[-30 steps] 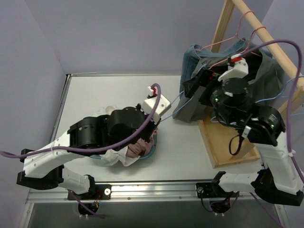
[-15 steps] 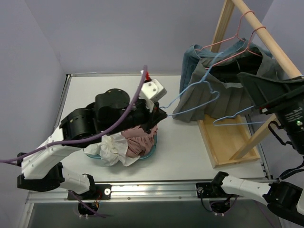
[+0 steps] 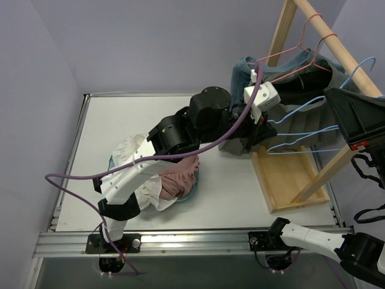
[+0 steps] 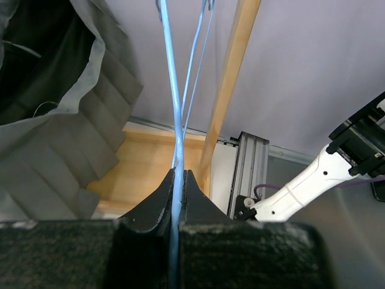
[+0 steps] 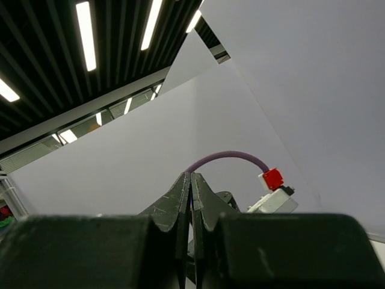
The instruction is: Remove the skirt from the hanger
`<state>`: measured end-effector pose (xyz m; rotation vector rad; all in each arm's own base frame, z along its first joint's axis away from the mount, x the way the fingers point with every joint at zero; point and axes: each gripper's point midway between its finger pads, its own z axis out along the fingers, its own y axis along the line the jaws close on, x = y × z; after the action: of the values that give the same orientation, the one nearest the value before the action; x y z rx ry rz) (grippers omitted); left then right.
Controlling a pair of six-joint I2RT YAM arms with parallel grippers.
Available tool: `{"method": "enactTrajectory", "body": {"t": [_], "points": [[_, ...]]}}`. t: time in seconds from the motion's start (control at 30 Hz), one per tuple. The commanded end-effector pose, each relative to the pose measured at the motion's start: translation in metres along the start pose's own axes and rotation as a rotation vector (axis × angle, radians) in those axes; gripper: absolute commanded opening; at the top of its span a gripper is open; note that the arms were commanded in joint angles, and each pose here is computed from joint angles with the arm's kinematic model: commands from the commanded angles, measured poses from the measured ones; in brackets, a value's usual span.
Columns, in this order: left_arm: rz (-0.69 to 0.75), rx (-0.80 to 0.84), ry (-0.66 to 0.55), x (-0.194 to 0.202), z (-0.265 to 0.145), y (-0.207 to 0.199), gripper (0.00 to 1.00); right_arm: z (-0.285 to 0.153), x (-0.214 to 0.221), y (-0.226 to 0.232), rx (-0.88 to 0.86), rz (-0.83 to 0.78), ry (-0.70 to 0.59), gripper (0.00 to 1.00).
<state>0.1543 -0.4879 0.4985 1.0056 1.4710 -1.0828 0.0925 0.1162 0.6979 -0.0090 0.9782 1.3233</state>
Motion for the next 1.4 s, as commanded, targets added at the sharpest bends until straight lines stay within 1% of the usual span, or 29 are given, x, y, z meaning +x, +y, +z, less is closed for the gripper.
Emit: {"method": "enactTrajectory", "body": {"t": [0.0,0.07,0.1,0.17,0.2,0.23,0.4,0.57,0.6,0.63,0.67,0.73,0.77,0.8,0.83,0.87,0.9,0.97,1.0,1.03,1.07,1.1,1.13,1.2,1.23,1.3,1.33,1.37], "points": [[-0.005,0.065,-0.126,-0.035,0.004,0.003,0.02,-0.004,-0.011,0.01,-0.041,-0.012,-0.035,0.0],[-0.034,0.099,-0.15,-0.037,0.014,0.005,0.02,-0.009,-0.014,0.009,-0.034,-0.011,-0.046,0.0],[-0.044,0.096,-0.155,-0.037,0.017,0.013,0.02,-0.01,-0.016,0.007,-0.02,-0.012,-0.053,0.0],[-0.079,0.131,-0.153,-0.032,0.027,0.015,0.02,-0.012,-0.015,0.007,-0.017,-0.016,-0.046,0.0],[-0.088,0.137,-0.145,-0.029,0.03,0.016,0.02,-0.011,-0.019,0.004,0.005,-0.015,-0.063,0.0],[-0.1,0.141,-0.122,-0.019,0.038,0.017,0.02,-0.012,-0.02,0.003,0.009,-0.016,-0.061,0.0],[-0.123,0.133,-0.049,0.007,0.049,0.022,0.02,-0.011,-0.017,-0.001,0.028,-0.03,-0.05,0.0],[-0.112,0.131,0.016,0.022,0.039,0.026,0.04,-0.011,-0.01,-0.012,0.072,-0.044,-0.029,0.0],[-0.11,0.127,0.026,0.024,0.036,0.026,0.07,-0.011,-0.009,-0.013,0.076,-0.048,-0.027,0.0],[-0.098,0.125,0.043,0.028,0.032,0.027,0.13,-0.011,-0.009,-0.016,0.087,-0.056,-0.026,0.0],[-0.089,0.123,0.049,0.03,0.029,0.029,0.26,-0.011,-0.007,-0.018,0.093,-0.059,-0.023,0.0],[-0.059,0.114,0.037,0.024,0.019,0.03,0.4,-0.01,-0.002,-0.024,0.111,-0.07,-0.008,0.0],[-0.027,0.1,0.05,0.03,0.019,0.034,0.47,-0.01,0.0,-0.027,0.127,-0.075,-0.007,0.0],[-0.005,0.088,0.044,0.028,0.016,0.037,0.59,-0.009,0.003,-0.03,0.137,-0.078,0.002,0.0],[0.023,0.083,0.045,0.026,0.011,0.039,0.64,-0.009,0.007,-0.034,0.149,-0.083,0.015,0.0],[0.081,0.075,0.033,0.019,0.005,0.044,0.68,-0.009,0.008,-0.036,0.159,-0.085,0.019,0.02],[0.089,0.038,0.03,0.014,0.0,0.057,0.75,-0.008,0.011,-0.04,0.171,-0.088,0.028,0.03],[0.141,-0.019,0.036,0.009,-0.01,0.079,0.78,-0.011,0.012,-0.044,0.192,-0.093,0.036,0.08],[0.147,-0.058,0.016,-0.001,-0.021,0.098,0.8,-0.012,0.012,-0.046,0.204,-0.096,0.035,0.14],[0.152,-0.07,-0.004,-0.006,-0.024,0.107,0.81,-0.012,0.014,-0.049,0.212,-0.1,0.04,0.27],[0.155,-0.085,-0.013,-0.009,-0.028,0.117,0.82,-0.012,0.014,-0.049,0.215,-0.1,0.04,0.34],[0.155,-0.096,-0.019,-0.01,-0.03,0.126,0.82,-0.013,0.014,-0.051,0.223,-0.102,0.038,0.39],[0.158,-0.12,-0.028,-0.013,-0.033,0.143,0.82,-0.014,0.015,-0.053,0.233,-0.104,0.04,0.47],[0.172,-0.124,-0.031,-0.013,-0.031,0.157,0.82,-0.014,0.016,-0.056,0.244,-0.106,0.042,0.54],[0.198,-0.129,-0.033,-0.014,-0.031,0.164,0.82,-0.013,0.019,-0.059,0.25,-0.108,0.049,0.59],[0.227,-0.106,-0.019,-0.005,-0.02,0.171,0.82,-0.014,0.022,-0.06,0.253,-0.103,0.055,0.62],[0.264,-0.088,-0.026,-0.005,-0.016,0.172,0.82,-0.013,0.025,-0.062,0.256,-0.101,0.062,0.63],[0.281,-0.044,-0.028,-0.002,-0.011,0.168,0.82,-0.013,0.028,-0.063,0.257,-0.1,0.067,0.63]]}}
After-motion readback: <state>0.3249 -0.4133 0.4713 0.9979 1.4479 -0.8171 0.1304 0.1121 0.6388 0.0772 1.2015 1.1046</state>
